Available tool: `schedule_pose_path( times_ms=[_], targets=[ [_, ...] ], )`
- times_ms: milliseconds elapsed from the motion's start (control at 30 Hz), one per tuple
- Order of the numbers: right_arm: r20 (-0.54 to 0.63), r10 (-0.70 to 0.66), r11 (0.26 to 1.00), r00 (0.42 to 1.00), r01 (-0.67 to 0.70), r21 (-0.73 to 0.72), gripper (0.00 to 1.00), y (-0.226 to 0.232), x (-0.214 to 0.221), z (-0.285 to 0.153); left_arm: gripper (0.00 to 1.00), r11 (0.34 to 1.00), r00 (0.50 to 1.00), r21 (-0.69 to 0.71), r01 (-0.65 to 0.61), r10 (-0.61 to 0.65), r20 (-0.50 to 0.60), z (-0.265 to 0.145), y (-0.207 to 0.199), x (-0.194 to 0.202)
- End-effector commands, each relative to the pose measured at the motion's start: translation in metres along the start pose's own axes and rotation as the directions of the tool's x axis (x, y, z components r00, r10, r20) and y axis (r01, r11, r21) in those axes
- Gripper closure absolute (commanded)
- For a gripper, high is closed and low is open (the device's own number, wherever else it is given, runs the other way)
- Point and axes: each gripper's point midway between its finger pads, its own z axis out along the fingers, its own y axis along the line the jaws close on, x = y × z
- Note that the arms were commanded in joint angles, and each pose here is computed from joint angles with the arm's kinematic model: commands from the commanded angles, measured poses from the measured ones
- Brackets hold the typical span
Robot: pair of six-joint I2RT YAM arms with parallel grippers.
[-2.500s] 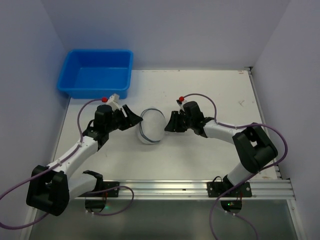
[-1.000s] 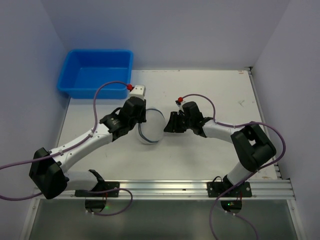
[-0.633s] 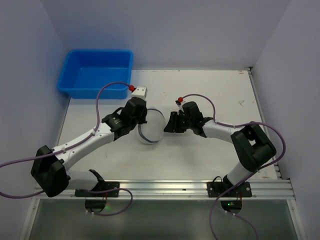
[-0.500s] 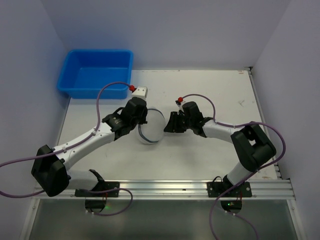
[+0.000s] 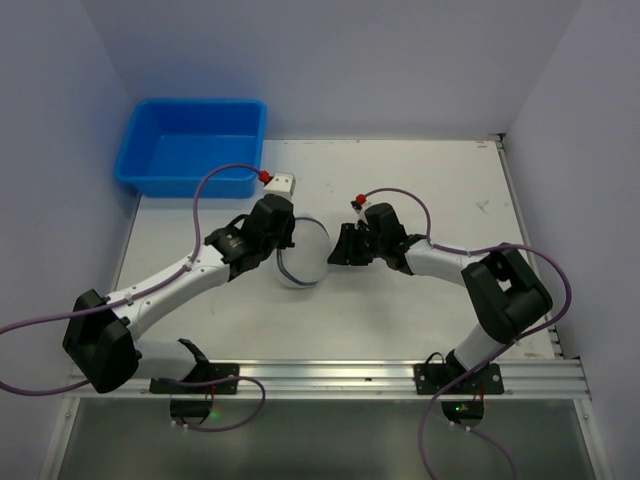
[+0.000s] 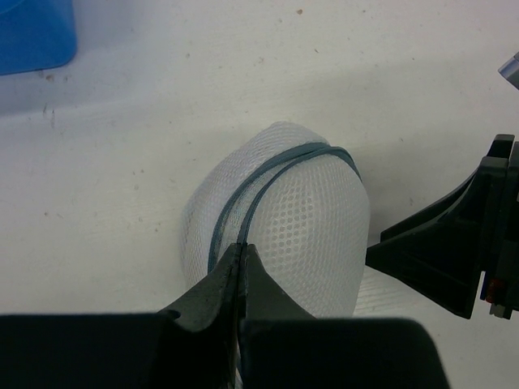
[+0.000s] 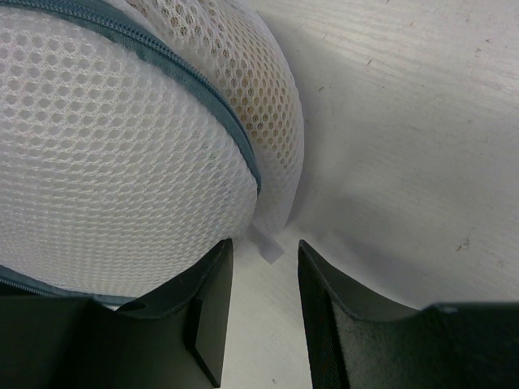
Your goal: Unzip the laundry bag and remove the bra
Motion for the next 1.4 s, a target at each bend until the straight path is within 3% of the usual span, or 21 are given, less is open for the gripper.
schedule_pose_path(
  times_ms=[0, 200, 533, 667, 733, 800, 933, 1033, 1067, 1100, 1133, 1267, 1367],
  targets=[
    [0.054, -0.031, 0.998, 0.998, 0.034, -0.061, 0.6, 0.019, -0.019, -0.002, 1.0, 1.0, 0.999, -0.013, -0.011, 0.012, 0.033, -0.002, 0.0, -0.014],
    [0.071, -0.041, 0.997, 0.997, 0.046, -0.069, 0.6, 0.024, -0.023, -0.008, 1.0, 0.998, 0.997, 0.062, -0.007, 0.002, 0.075, -0.015, -0.014, -0.036],
    [0.184, -0.062, 0.995, 0.981, 0.076, -0.07, 0.51, 0.042, -0.042, -0.05, 1.0, 0.962, 0.998, 0.273, -0.01, -0.007, 0.062, -0.021, -0.083, -0.037],
    [0.319, -0.051, 0.996, 0.947, 0.025, 0.087, 0.35, 0.02, -0.055, -0.086, 1.0, 0.938, 0.997, 0.346, 0.005, -0.032, 0.072, -0.028, -0.114, -0.045],
    [0.342, -0.049, 0.982, 0.938, -0.017, 0.186, 0.32, -0.001, -0.047, -0.103, 1.0, 0.924, 0.998, 0.382, 0.006, -0.029, 0.054, -0.028, -0.132, -0.037],
    [0.467, -0.056, 0.958, 0.883, -0.084, 0.273, 0.27, -0.015, -0.059, -0.138, 1.0, 0.914, 0.999, 0.404, 0.017, -0.032, 0.028, -0.022, -0.148, -0.027],
    [0.58, -0.036, 0.909, 0.814, -0.215, 0.357, 0.18, -0.047, -0.042, -0.185, 1.0, 0.875, 0.998, 0.481, 0.055, -0.056, -0.012, -0.016, -0.18, -0.011],
    [0.682, 0.003, 0.913, 0.732, -0.281, 0.297, 0.13, -0.051, -0.036, -0.213, 0.82, 0.829, 0.996, 0.553, 0.082, -0.08, -0.029, -0.019, -0.206, -0.007],
    [0.7, 0.011, 0.918, 0.714, -0.285, 0.276, 0.12, -0.051, -0.035, -0.218, 0.67, 0.822, 0.996, 0.563, 0.086, -0.088, -0.024, -0.02, -0.21, -0.01],
    [0.734, 0.023, 0.931, 0.679, -0.283, 0.232, 0.11, -0.045, -0.036, -0.229, 0.59, 0.817, 0.996, 0.57, 0.082, -0.083, -0.023, -0.021, -0.215, -0.009],
    [0.74, 0.029, 0.935, 0.672, -0.279, 0.217, 0.11, -0.046, -0.034, -0.23, 0.41, 0.809, 0.996, 0.582, 0.082, -0.09, -0.014, -0.024, -0.219, -0.015],
    [0.746, 0.01, 0.967, 0.665, -0.196, 0.162, 0.1, -0.029, -0.038, -0.232, 0.04, 0.831, 0.991, 0.553, 0.063, -0.118, 0.064, -0.039, -0.205, -0.043],
    [0.713, 0.012, 0.983, 0.701, -0.141, 0.121, 0.11, -0.014, -0.04, -0.22, 0.0, 0.872, 0.987, 0.489, 0.029, -0.103, 0.125, -0.044, -0.187, -0.058]
  ],
)
